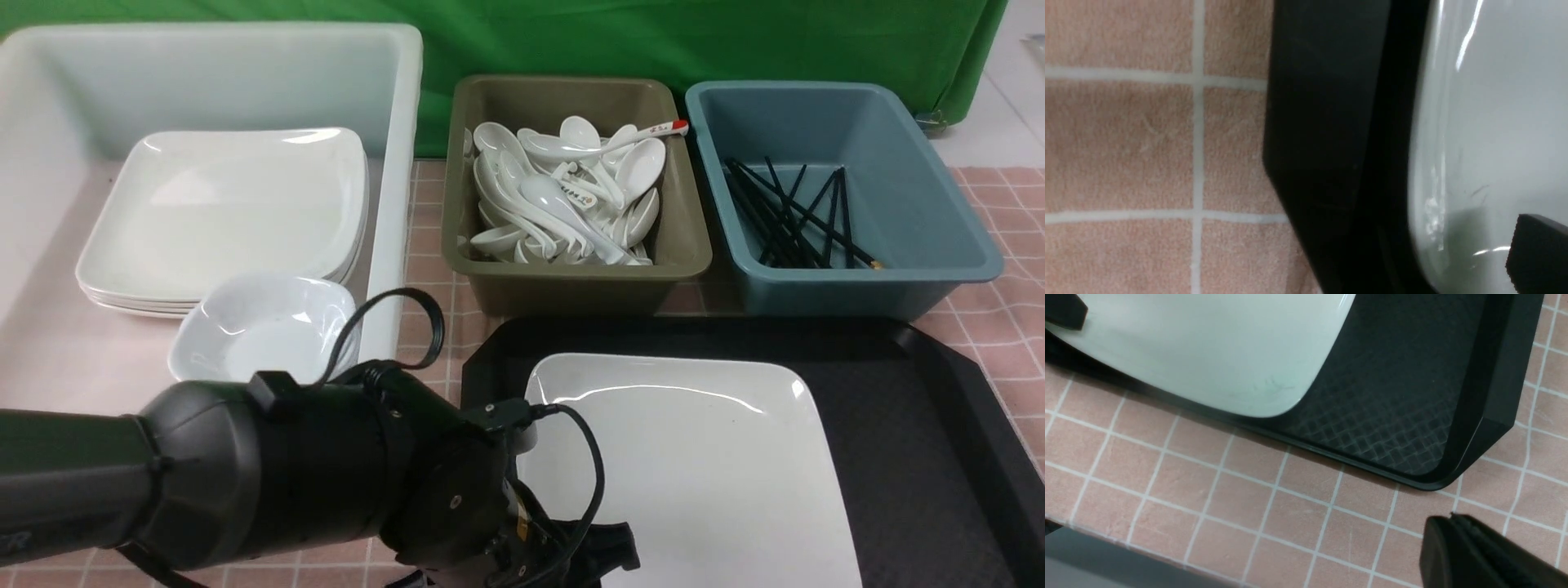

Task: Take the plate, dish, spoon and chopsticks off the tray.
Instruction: Use the left arm to grab a plate from the dinner plate

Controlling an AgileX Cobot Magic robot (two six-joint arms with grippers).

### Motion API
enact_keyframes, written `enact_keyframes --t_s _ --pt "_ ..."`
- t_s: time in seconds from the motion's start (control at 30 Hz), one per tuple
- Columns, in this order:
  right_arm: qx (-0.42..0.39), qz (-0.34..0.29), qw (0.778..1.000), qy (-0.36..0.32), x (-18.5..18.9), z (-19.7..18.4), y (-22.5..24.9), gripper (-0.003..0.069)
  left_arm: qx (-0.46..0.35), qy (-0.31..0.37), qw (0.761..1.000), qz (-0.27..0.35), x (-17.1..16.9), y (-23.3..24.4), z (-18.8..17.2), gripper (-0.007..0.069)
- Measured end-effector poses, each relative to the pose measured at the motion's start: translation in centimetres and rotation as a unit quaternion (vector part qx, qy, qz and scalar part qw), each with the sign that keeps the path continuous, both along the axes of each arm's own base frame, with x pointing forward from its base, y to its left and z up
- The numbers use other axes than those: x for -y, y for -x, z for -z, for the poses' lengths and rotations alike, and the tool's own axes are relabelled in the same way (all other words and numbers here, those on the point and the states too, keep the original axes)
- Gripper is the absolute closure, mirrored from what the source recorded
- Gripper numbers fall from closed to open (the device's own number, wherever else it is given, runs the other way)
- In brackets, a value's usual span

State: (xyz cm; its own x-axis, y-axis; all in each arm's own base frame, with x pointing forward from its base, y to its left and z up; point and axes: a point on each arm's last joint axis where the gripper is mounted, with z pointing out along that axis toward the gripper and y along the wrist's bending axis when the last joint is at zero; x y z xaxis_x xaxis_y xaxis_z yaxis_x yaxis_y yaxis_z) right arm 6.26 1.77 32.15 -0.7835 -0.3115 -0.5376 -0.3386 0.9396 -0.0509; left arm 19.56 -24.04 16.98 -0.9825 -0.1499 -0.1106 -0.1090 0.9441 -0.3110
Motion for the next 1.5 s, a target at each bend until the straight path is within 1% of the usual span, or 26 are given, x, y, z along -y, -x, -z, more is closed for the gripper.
enact_keyframes --t_s 0.17,0.37,0.57,0.63,0.73,0.77,0.8,0.87,0.9,0.97,1.07,1.13,1.17,1.2,1.23,1.3,1.33,1.5 --pt "0.000 0.000 1.000 0.000 0.0 0.0 0.0 0.0626 0.015 0.004 1.000 0.008 0.4 -0.4 -0.4 0.0164" --pt "0.000 0.000 1.000 -0.001 0.0 0.0 0.0 0.0626 0.008 -0.005 1.000 0.009 0.8 -0.8 1.3 0.0164" --pt "-0.001 -0.001 1.000 -0.003 0.0 0.0 0.0 0.0625 0.034 0.049 0.998 -0.009 2.2 -1.8 1.8 0.0168" --pt "-0.001 -0.001 1.000 -0.004 -0.1 0.0 0.0 0.0624 0.039 0.063 0.997 -0.012 2.5 -2.0 2.0 0.0183" --pt "-0.002 -0.002 1.000 -0.007 -0.1 0.0 0.0 0.0623 0.037 0.077 0.996 -0.017 2.8 -2.1 2.3 0.0239" --pt "-0.003 -0.003 1.000 -0.008 -0.1 0.0 0.0 0.0622 0.036 0.081 0.996 -0.017 2.9 -2.1 2.4 0.0288" --pt "-0.003 -0.003 1.000 -0.009 -0.2 0.0 0.0 0.0622 0.037 0.082 0.996 -0.018 2.9 -2.1 2.5 0.0295" --pt "-0.003 -0.003 1.000 -0.009 -0.2 0.0 0.1 0.0622 0.034 0.084 0.996 -0.021 3.0 -2.1 2.7 0.0388" --pt "-0.003 -0.003 1.000 -0.009 -0.2 0.0 0.1 0.0622 0.032 0.087 0.995 -0.028 3.0 -2.2 2.7 0.0419" --pt "-0.003 -0.003 1.000 -0.009 -0.2 0.0 0.1 0.0622 0.033 0.098 0.994 -0.044 3.0 -2.4 2.6 0.0452" --pt "-0.004 -0.003 1.000 -0.009 -0.2 0.0 0.1 0.0622 0.035 0.101 0.994 -0.037 2.8 -2.2 1.9 0.0455" --pt "-0.005 -0.003 1.000 -0.010 -0.2 0.0 0.1 0.0622 0.039 0.105 0.993 -0.026 2.6 -2.0 0.7 0.0476" --pt "-0.005 -0.003 1.000 -0.010 -0.2 0.0 0.1 0.0622 0.042 0.108 0.993 -0.023 2.5 -1.9 0.2 0.0494" --pt "-0.005 -0.003 1.000 -0.010 -0.2 0.0 0.1 0.0622 0.054 0.118 0.991 -0.017 2.3 -1.7 -1.0 0.0532" --pt "-0.005 -0.003 1.000 -0.010 -0.2 0.0 0.1 0.0622 0.056 0.121 0.991 -0.017 2.3 -1.7 -1.2 0.0532" --pt "-0.005 -0.003 1.000 -0.010 -0.2 0.0 0.1 0.0622 0.075 0.137 0.988 -0.008 1.9 -1.4 -3.1 0.0572" --pt "-0.005 -0.003 1.000 -0.010 -0.2 0.0 0.1 0.0622 0.081 0.140 0.987 -0.001 1.7 -1.2 -3.9 0.0580" --pt "-0.005 -0.003 1.000 -0.010 -0.2 0.0 0.1 0.0620 0.086 0.135 0.987 0.022 0.9 -0.3 -5.3 0.0580"
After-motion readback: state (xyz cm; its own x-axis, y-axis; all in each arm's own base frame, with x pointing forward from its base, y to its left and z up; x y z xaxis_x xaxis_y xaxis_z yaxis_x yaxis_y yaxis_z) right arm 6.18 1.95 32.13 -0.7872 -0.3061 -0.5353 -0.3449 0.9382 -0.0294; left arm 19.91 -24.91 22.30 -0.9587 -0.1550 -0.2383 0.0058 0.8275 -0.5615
